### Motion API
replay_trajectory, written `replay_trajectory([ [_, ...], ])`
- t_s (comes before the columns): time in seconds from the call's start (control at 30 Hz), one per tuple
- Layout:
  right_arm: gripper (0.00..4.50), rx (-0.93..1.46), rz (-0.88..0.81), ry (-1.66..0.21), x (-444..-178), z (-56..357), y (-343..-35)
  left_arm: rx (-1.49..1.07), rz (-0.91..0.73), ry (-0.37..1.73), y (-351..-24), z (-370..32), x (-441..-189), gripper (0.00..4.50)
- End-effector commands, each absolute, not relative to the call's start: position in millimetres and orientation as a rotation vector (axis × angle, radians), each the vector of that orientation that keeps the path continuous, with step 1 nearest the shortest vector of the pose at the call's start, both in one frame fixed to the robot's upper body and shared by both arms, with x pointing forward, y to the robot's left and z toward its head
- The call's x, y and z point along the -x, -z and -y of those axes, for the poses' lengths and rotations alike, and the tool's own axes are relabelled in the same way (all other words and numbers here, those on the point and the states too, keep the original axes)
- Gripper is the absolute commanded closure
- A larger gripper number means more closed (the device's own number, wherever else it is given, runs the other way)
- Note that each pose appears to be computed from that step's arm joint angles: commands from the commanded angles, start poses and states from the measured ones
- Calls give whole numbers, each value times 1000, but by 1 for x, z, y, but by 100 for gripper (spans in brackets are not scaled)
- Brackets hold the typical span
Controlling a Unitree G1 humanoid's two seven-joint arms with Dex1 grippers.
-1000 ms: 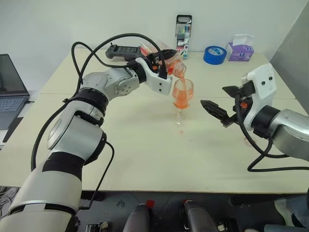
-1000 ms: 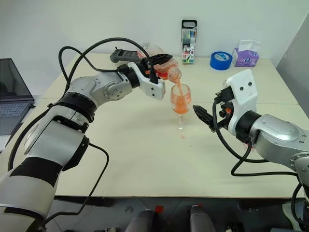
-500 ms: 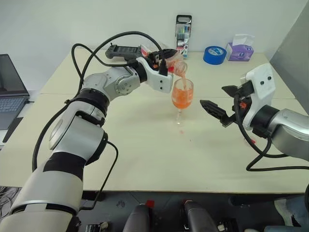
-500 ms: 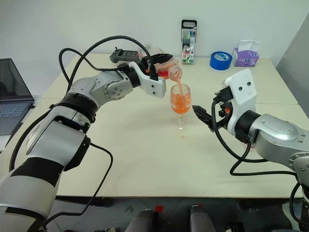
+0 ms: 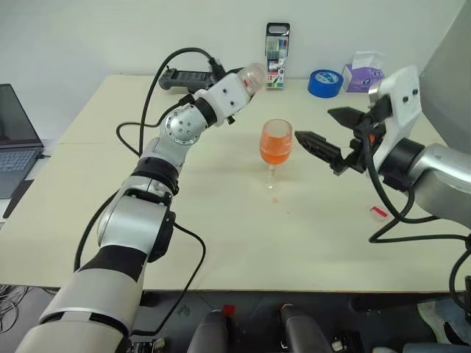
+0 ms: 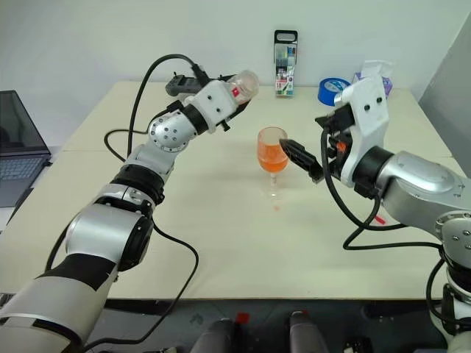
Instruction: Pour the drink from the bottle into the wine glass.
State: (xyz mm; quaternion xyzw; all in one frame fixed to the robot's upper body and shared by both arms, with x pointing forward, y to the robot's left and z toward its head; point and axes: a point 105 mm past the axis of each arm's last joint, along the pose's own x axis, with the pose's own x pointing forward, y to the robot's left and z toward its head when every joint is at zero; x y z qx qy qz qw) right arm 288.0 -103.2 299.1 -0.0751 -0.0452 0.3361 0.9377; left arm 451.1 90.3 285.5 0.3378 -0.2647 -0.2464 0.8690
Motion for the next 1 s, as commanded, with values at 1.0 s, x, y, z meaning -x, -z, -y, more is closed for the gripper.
replay_trajectory([
  [1.0,0,270,99,-1087,-321,-27,-296,-79,178,41,-184,-253,-430,246],
])
